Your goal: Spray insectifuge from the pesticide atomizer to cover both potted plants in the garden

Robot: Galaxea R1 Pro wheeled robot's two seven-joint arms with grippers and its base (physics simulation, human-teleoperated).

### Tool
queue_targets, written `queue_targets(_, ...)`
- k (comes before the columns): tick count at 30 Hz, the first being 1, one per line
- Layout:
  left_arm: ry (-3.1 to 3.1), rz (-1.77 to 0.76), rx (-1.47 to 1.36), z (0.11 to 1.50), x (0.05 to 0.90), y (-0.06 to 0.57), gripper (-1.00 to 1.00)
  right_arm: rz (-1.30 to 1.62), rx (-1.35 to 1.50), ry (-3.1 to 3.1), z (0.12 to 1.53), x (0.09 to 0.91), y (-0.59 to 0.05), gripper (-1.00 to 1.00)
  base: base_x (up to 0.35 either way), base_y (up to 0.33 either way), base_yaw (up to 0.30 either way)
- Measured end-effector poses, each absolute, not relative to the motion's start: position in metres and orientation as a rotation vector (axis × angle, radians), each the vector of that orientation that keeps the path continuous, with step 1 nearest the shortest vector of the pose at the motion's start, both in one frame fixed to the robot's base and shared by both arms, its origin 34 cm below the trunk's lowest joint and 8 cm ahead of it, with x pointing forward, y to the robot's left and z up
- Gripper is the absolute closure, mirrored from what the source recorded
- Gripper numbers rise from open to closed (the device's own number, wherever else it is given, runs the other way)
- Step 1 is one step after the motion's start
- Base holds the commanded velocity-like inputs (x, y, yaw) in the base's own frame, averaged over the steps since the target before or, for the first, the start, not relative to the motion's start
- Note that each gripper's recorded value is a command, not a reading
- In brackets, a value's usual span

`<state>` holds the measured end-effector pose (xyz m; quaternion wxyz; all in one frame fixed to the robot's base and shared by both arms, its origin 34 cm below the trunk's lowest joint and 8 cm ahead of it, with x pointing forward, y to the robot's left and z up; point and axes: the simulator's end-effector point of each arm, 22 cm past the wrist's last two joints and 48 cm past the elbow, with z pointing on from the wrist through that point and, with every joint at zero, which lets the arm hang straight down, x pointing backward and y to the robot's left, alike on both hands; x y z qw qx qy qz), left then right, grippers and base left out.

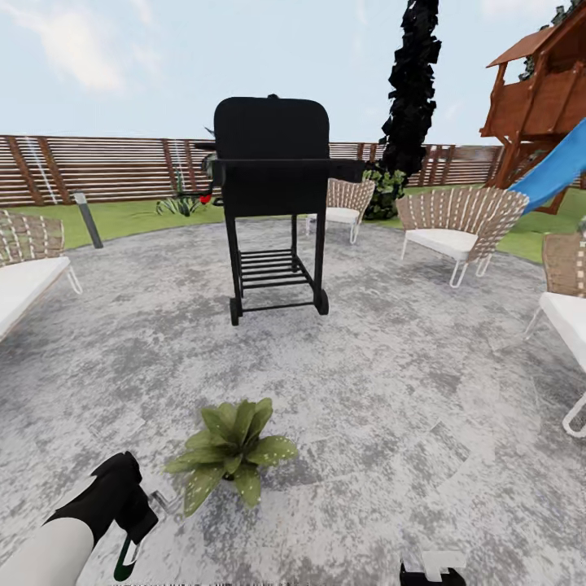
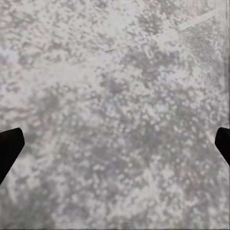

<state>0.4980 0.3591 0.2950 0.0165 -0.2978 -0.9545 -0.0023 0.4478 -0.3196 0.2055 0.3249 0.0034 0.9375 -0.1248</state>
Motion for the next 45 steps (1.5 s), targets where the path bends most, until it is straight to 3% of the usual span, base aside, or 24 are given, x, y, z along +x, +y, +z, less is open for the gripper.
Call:
queue_targets(5, -2.968, -0.009, -0.92, 0.295, 0.497, 0.361, 1.0, -0.327, 0.009, 2.458, 0.206, 0.448, -0.32, -1.0, -0.14, 0.279, -0.293)
queue_targets(19, -2.954, -0.028, -0.957, 0.299, 0.501, 0.362, 1.0, -0.326, 0.008, 2.457, 0.206, 0.448, -0.319, -1.0, 0.113, 0.204, -0.276)
queue_targets(32, -2.955, -0.016, -0.953, 0.298, 0.501, 0.356, 1.0, -0.322, 0.006, 2.452, 0.207, 0.45, -0.318, -1.0, -0.073, 0.027, -0.015)
queue_targets(45, -2.974, -0.005, -0.935, 0.302, 0.507, 0.353, 1.0, -0.324, 0.009, 2.455, 0.206, 0.449, -0.319, -1.0, -0.105, 0.286, -0.047)
